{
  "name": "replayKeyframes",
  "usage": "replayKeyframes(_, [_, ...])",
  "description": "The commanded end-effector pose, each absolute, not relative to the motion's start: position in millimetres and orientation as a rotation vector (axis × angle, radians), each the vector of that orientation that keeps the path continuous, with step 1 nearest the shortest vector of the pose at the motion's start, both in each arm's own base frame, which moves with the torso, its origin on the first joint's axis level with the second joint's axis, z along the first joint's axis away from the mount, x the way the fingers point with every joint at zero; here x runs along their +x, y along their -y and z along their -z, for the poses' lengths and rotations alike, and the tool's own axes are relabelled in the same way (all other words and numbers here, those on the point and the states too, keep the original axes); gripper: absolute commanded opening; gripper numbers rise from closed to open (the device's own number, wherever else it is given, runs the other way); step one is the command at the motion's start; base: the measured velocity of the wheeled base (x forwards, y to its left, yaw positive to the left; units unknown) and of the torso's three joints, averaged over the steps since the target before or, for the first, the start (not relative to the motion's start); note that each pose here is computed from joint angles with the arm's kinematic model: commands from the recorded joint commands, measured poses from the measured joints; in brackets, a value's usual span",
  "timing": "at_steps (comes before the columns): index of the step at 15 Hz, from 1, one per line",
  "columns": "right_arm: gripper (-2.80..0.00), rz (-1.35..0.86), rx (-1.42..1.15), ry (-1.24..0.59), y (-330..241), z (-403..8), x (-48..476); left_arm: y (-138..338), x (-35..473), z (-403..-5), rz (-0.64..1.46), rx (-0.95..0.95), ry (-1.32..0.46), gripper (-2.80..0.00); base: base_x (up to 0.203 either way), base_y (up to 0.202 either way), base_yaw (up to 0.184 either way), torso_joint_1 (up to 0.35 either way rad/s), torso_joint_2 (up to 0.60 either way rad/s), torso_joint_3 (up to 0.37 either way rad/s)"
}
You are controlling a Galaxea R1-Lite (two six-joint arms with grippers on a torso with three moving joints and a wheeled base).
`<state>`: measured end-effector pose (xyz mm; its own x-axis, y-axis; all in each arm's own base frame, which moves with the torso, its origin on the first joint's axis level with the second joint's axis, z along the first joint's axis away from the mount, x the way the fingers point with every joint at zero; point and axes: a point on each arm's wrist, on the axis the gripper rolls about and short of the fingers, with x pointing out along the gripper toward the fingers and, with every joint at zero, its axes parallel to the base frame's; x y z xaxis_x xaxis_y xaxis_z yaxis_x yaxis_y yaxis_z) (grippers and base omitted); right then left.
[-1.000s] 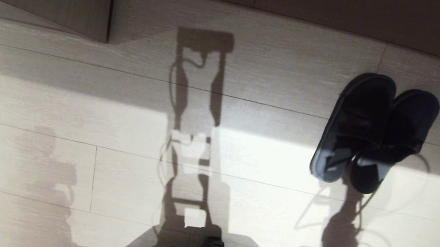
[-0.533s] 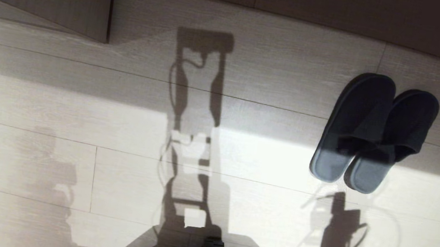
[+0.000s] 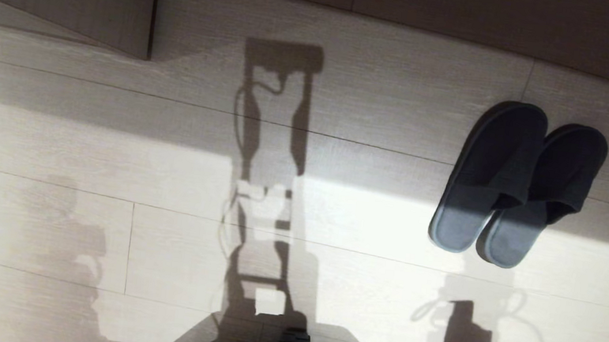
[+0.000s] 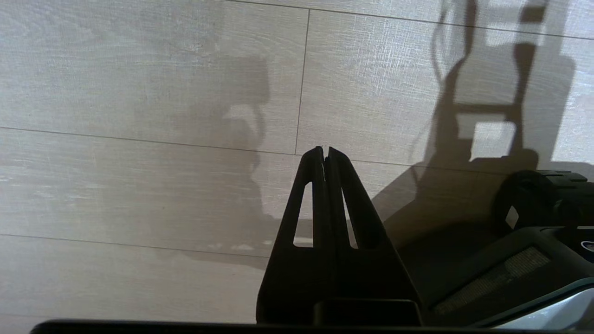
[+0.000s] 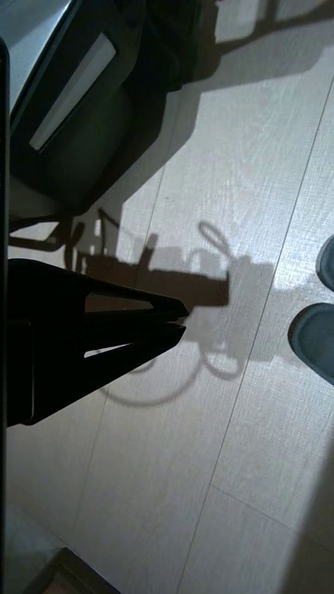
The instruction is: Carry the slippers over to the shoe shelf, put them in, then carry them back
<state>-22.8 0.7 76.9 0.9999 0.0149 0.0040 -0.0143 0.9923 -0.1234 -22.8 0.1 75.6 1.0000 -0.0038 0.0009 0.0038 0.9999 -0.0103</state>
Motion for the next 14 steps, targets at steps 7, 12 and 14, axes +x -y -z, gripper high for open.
replayKeyframes(7, [-2.80, -0.008, -0.049, 0.001, -0.5, -75.2, -23.0, -0.2, -22.7, -75.2, 0.002, -0.017, 0.000, -2.80, 0.000, 0.000, 0.000, 0.001, 0.00, 0.073])
replayKeyframes(12, [-2.80, -0.006, -0.038, 0.002, -0.5, -75.3, -23.0, -0.2, -22.7, -75.2, 0.002, -0.017, 0.000, -2.80, 0.000, 0.000, 0.000, 0.003, 0.00, 0.203])
replayKeyframes(14, [-2.80, -0.006, -0.038, 0.002, -0.5, -75.3, -23.0, -0.2, -22.7, -75.2, 0.002, -0.017, 0.000, -2.80, 0.000, 0.000, 0.000, 0.003, 0.00, 0.199])
